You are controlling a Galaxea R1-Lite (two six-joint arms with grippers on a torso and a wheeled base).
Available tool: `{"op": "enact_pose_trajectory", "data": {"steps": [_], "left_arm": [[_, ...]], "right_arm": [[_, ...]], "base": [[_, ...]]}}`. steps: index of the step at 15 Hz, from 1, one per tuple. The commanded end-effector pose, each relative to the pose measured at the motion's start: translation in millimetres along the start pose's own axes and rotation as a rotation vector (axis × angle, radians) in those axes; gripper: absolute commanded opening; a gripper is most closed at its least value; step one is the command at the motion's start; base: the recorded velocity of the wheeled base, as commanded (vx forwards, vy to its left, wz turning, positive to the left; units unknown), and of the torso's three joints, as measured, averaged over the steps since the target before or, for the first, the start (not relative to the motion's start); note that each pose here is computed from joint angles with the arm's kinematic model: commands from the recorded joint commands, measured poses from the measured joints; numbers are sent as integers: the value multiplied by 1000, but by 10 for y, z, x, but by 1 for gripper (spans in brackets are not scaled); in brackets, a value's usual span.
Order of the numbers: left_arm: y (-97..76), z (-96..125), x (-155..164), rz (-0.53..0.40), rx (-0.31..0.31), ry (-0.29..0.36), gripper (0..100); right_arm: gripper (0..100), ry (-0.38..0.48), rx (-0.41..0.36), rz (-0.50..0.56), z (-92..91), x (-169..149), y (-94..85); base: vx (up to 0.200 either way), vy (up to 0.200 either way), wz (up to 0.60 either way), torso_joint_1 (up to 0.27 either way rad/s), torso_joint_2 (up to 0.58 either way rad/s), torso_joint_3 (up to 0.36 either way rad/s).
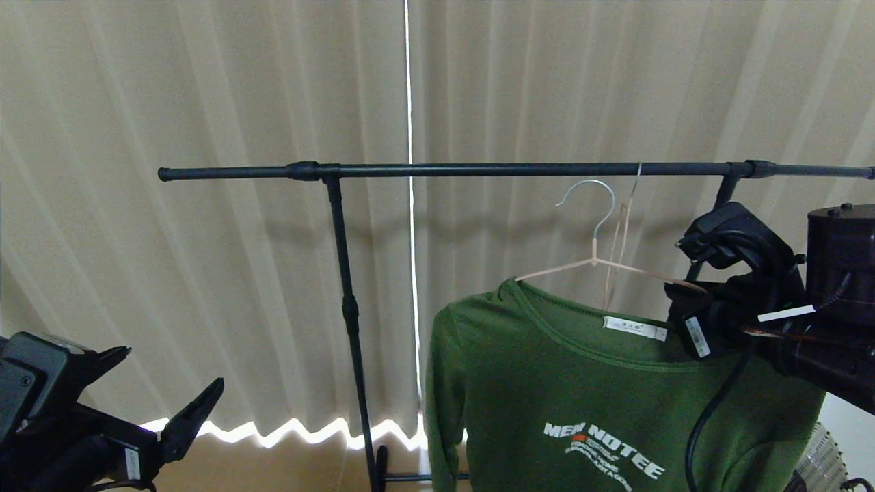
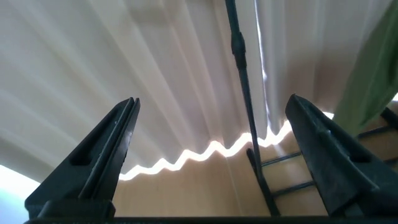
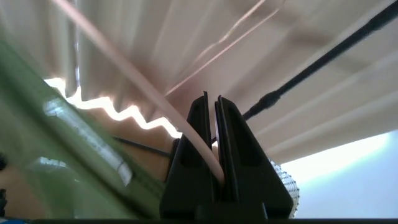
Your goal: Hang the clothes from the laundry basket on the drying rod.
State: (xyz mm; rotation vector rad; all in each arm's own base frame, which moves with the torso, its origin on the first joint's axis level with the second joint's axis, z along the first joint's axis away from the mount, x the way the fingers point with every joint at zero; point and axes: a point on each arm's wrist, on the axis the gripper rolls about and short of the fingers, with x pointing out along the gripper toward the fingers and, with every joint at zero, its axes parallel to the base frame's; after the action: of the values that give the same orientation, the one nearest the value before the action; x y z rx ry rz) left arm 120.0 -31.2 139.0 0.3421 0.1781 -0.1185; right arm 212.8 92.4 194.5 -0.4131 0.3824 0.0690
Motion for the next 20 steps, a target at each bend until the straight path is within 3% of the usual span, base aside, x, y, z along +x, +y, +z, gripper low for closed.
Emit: {"op": "enact_pose_trajectory", "data": {"steps": [1,8,13,20], "left_arm": [[-2,-4,2,0,1,2,100],[-6,-13,-1,-3,4,6,100],[-9,-24,-10,-5,4,6,100],[7,-7,-51,3,0,-15,100]], "right_arm": [[0,0,-1,2,0,3,5],[0,8,32,-10,10,55,-11],[0,17,71,-90,199,371,-110],[0,105,41,-205,259,951,64]], "base": [[200,0,0,12,2,2],[200,0,0,2,5,2],[0,0,0,0,0,0],[0,0,0,0,0,0]]}}
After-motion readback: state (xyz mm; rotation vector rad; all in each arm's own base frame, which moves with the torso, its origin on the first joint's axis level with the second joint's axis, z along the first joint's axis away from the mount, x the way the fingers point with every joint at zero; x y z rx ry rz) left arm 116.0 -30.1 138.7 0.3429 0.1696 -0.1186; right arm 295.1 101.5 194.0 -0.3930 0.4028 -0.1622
